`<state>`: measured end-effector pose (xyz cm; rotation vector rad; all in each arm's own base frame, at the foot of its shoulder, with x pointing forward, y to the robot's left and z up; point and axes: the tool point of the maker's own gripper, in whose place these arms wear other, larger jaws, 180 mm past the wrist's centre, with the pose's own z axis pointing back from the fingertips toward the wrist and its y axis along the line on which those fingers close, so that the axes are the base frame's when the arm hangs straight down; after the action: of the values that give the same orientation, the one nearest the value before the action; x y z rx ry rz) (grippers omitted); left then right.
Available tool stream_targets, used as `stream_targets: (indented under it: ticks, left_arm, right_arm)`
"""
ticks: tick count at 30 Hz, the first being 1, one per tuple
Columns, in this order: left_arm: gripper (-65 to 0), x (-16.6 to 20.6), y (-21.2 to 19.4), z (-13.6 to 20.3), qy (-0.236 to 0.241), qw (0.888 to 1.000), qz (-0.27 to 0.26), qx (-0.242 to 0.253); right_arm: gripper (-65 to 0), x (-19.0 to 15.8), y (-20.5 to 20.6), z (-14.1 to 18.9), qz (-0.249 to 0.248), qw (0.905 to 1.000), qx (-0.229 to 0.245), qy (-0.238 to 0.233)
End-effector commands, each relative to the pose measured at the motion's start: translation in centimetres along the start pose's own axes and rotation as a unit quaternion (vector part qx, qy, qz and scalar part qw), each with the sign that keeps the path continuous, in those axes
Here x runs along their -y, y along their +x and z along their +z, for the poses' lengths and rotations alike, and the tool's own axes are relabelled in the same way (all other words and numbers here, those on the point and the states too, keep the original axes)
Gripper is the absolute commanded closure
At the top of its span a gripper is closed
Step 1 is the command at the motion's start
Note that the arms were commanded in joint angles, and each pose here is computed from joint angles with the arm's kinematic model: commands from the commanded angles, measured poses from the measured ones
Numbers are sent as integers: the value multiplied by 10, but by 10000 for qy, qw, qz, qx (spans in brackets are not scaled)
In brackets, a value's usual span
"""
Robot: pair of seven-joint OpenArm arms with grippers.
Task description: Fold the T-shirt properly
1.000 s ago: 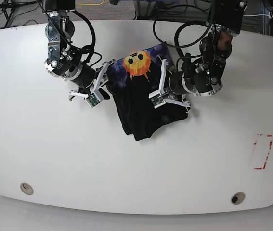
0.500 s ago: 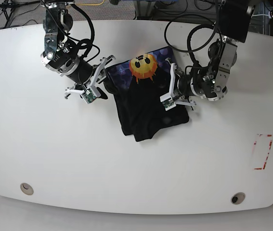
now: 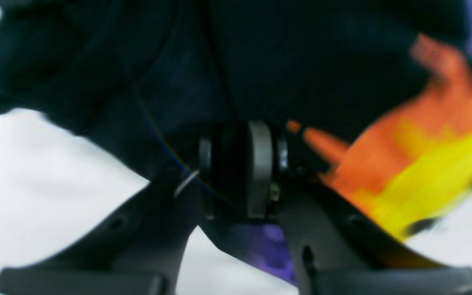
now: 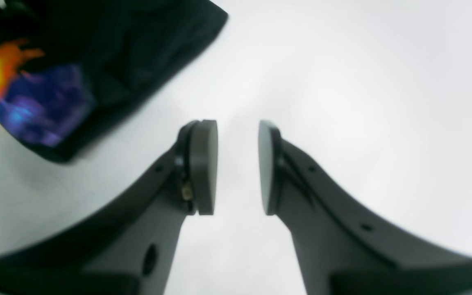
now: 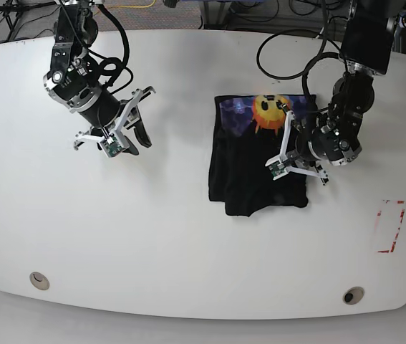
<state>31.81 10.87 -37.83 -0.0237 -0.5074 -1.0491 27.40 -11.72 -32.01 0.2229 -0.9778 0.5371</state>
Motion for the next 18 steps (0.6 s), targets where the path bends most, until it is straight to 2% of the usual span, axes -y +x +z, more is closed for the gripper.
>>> stream_targets:
  ticks: [1, 6, 10, 15, 18]
  left_arm:
    - [-107, -19, 39, 26, 370, 9977, -261, 510]
    - [-107, -21, 71, 47, 645, 9937, -439, 804]
    - [-107, -21, 81, 53, 713, 9918, -208, 1041]
    - [-107, -14, 78, 47, 680, 9879, 534, 1285]
    - [-108, -10, 78, 41, 862, 9721, 1503, 1582]
  right_arm:
    - [-160, 5, 11, 5, 87, 9998, 195, -40]
    - [-160, 7, 10, 6, 83, 9998, 183, -69]
    - [-160, 7, 10, 6, 83, 9998, 183, -69]
    - [-160, 7, 10, 6, 83, 9998, 183, -69]
    - [-160, 7, 11, 6, 86, 9998, 190, -72]
